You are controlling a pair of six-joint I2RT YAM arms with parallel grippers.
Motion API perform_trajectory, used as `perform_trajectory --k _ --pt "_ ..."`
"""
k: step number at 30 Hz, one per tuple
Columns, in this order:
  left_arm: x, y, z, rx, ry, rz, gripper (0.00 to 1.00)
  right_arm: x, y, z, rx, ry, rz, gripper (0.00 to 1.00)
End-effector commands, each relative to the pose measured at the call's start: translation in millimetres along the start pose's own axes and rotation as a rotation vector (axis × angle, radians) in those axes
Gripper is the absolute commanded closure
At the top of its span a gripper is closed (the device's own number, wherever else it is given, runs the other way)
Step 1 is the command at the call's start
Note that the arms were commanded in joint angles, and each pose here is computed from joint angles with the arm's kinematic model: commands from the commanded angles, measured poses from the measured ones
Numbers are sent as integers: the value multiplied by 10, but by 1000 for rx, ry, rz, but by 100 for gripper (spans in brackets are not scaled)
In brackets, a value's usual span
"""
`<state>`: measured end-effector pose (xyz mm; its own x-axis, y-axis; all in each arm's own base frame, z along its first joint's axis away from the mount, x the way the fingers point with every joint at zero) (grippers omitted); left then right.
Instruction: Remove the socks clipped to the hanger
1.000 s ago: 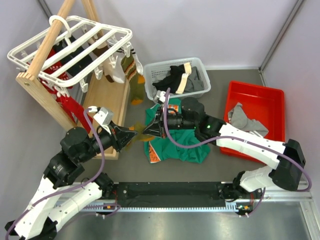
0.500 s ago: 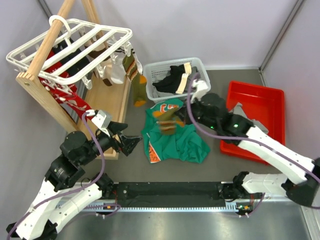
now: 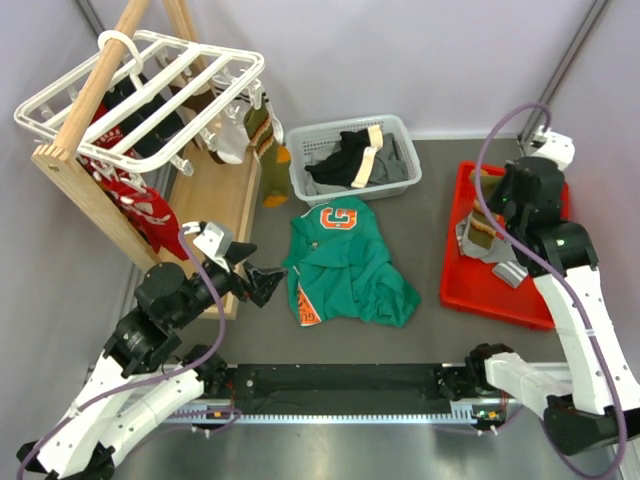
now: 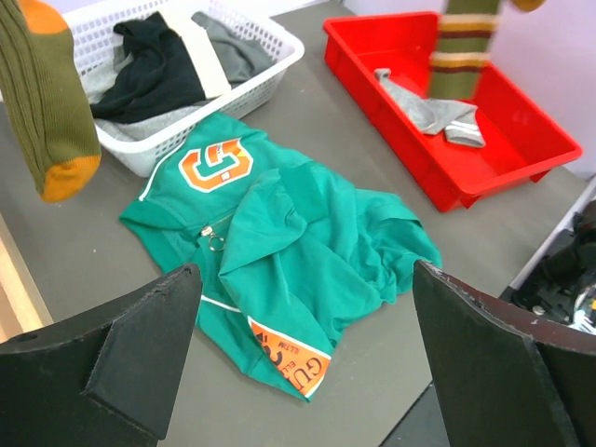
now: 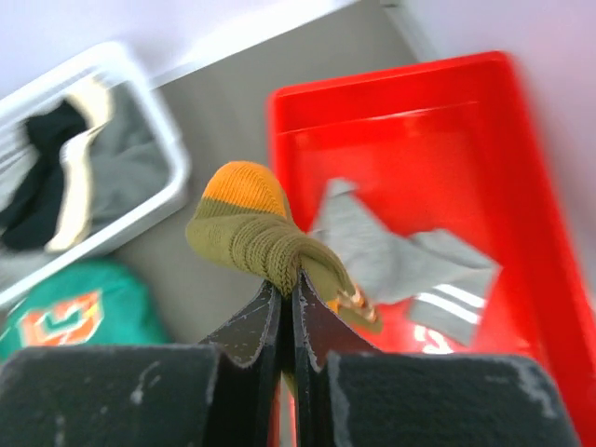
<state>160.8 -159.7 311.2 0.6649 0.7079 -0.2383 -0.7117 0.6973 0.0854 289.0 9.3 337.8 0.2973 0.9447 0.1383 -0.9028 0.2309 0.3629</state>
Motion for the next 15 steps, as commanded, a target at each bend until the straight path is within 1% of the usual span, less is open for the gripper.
perform_trajectory --k 1,2,3,6,8,10,11,12,14,15 --pt "71 -122 28 -36 -27 25 1 -328 -126 90 -25 -4 -100 100" --pt "92 -136 10 -35 -25 35 1 -464 -177 100 -26 -29 -145 100" --pt "107 -140 -29 -29 -26 39 1 -499 -209 75 -19 -42 -150 100" --pt "110 -159 -118 -16 -50 23 1 -797 -391 -86 20 -71 -262 100" --pt "121 -175 -180 -3 -61 20 1 -900 -527 -201 57 -78 -292 100" --pt "139 -189 -265 14 -58 22 1 -874 -709 -332 105 -78 -286 100" --pt "143 -188 -286 16 -56 22 1 -844 -758 -372 121 -80 -272 86" --pt "166 -193 -338 22 -54 30 1 -782 -847 -474 162 -83 -241 78" --pt "193 -189 -362 21 -55 42 1 -761 -874 -557 196 -91 -234 64" --pt "216 -186 -375 21 -55 55 1 -816 -875 -575 201 -89 -269 61"
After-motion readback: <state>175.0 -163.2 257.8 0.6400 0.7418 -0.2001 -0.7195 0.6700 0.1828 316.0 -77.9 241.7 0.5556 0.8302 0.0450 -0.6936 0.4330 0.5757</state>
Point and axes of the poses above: each gripper's point midway between its finger pads, its own y axis back along the fingers, its own x axis along the line the jaws close on, z = x × y, the point moved 1 cm from there along y, back along the fingers, and after that the axes turned 2 degrees about y, right-handed, at the moved point
